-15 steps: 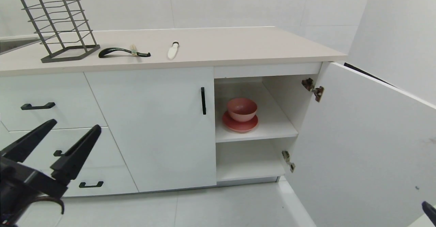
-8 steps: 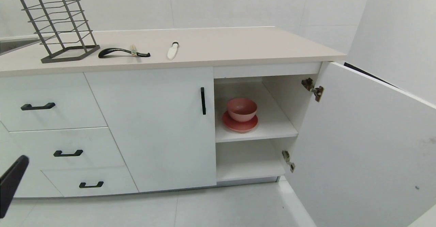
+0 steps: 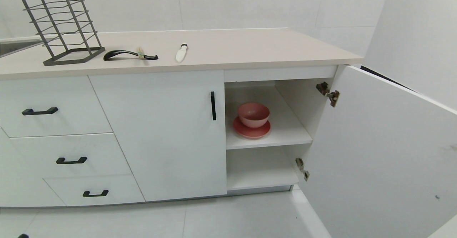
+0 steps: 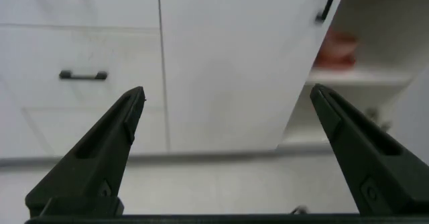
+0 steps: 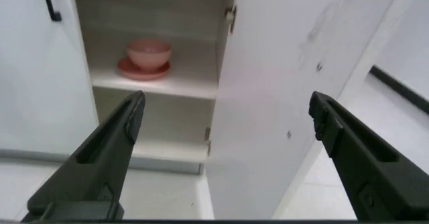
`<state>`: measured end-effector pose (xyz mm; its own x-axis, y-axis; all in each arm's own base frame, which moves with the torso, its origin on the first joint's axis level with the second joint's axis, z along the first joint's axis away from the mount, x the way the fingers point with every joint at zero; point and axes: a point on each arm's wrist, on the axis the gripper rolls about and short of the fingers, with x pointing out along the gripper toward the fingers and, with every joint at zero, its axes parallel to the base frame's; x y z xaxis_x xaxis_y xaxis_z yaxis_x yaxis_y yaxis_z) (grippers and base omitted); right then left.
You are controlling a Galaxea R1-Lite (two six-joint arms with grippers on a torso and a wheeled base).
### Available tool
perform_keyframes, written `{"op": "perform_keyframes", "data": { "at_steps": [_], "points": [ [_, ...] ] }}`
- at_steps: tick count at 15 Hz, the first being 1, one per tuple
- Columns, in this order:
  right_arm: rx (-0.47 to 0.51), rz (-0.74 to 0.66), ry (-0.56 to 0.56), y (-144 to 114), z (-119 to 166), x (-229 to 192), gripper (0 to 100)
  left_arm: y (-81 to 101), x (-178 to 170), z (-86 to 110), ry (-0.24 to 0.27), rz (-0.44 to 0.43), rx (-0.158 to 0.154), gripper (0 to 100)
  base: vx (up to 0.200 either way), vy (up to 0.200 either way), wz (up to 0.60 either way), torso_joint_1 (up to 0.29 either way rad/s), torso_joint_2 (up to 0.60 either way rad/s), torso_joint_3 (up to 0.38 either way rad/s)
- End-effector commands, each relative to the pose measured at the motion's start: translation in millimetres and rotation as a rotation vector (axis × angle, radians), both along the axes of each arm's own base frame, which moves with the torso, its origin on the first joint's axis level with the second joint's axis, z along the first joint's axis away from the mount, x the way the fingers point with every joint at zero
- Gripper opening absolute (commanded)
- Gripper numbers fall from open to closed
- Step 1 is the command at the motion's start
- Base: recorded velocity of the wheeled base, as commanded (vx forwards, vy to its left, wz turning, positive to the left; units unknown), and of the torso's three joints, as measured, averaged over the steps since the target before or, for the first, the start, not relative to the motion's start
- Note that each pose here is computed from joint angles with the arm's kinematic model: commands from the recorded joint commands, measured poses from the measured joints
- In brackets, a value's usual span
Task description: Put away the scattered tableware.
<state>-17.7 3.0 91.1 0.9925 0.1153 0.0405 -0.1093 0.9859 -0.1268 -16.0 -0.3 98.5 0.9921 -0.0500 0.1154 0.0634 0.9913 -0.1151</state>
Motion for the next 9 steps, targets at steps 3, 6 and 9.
{"op": "perform_keyframes", "data": {
  "at_steps": [3,6,9],
  "points": [
    [0.122,-0.087,0.054,-2.4,-15.4,-5.0,100,-0.3,-6.8,-22.8,0.108,0.033,0.128,100,0.000,0.000,0.00,0.000,0.00,0.000],
    [0.136,-0.093,0.054,-2.5,-15.9,-5.0,100,-0.2,-6.8,-22.9,0.109,0.036,0.129,100,0.000,0.000,0.00,0.000,0.00,0.000],
    [0.134,-0.118,0.053,-3.0,-15.6,-5.1,100,-0.2,-6.8,-23.1,0.111,0.036,0.129,100,0.000,0.000,0.00,0.000,0.00,0.000]
  ]
}}
